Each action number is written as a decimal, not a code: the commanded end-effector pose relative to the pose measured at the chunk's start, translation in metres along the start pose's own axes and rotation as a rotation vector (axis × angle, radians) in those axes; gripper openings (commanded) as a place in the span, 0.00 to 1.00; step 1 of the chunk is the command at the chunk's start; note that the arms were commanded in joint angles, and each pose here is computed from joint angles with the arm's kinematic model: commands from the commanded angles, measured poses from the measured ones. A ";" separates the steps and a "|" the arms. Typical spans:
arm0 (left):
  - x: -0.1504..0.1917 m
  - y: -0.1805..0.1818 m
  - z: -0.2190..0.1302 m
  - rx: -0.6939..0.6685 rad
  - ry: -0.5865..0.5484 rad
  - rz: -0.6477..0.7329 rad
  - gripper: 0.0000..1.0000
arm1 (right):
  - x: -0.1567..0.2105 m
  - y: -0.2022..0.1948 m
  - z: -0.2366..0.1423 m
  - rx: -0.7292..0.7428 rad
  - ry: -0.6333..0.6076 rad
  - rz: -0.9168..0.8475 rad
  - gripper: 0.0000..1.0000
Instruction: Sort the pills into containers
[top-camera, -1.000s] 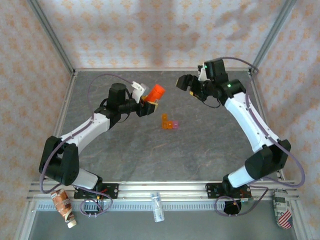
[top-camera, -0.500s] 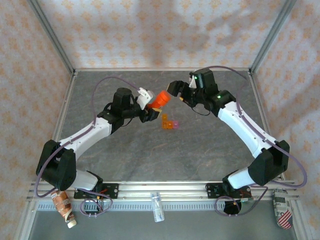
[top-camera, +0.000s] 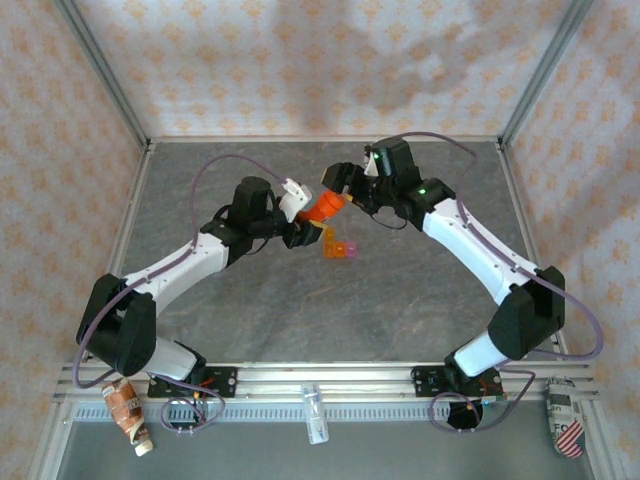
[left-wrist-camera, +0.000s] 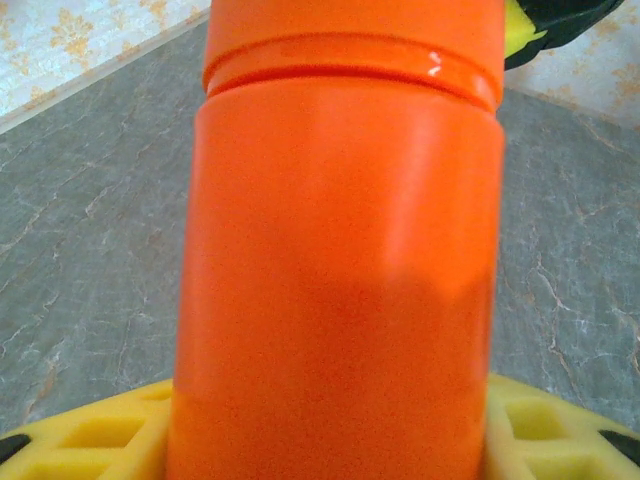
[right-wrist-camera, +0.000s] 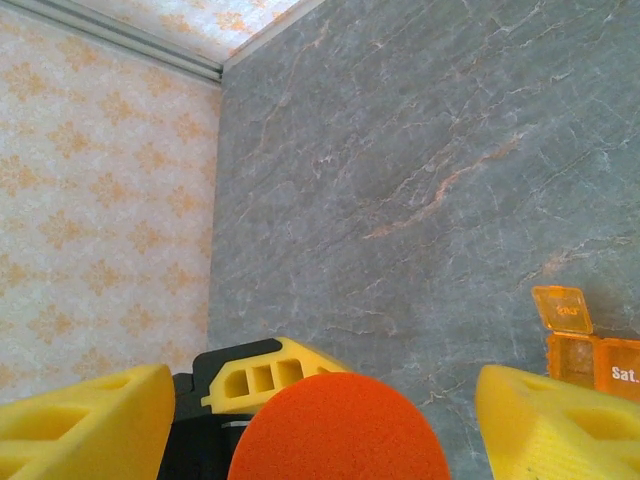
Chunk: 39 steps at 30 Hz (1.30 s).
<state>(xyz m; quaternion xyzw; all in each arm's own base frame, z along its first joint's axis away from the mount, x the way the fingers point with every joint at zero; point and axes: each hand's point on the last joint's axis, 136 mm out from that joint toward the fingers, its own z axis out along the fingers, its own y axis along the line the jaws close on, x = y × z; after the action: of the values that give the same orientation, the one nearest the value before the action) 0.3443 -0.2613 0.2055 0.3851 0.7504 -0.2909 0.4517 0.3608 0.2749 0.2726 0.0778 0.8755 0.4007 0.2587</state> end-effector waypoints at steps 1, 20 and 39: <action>-0.023 0.004 -0.001 -0.019 -0.053 0.023 0.00 | -0.005 0.012 -0.003 -0.039 -0.021 -0.005 0.78; -0.034 0.008 -0.002 -0.045 -0.094 0.011 0.00 | 0.005 0.006 0.001 -0.045 0.008 0.005 0.57; -0.063 -0.029 -0.015 0.172 -0.138 -0.064 0.00 | -0.002 0.038 -0.030 -0.371 0.081 -0.403 0.43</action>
<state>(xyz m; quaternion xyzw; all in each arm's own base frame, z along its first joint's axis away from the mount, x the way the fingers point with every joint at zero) 0.3441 -0.2738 0.2384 0.3519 0.7418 -0.3544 0.4475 0.3543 0.2750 0.2990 -0.0989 0.8251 0.4774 0.2854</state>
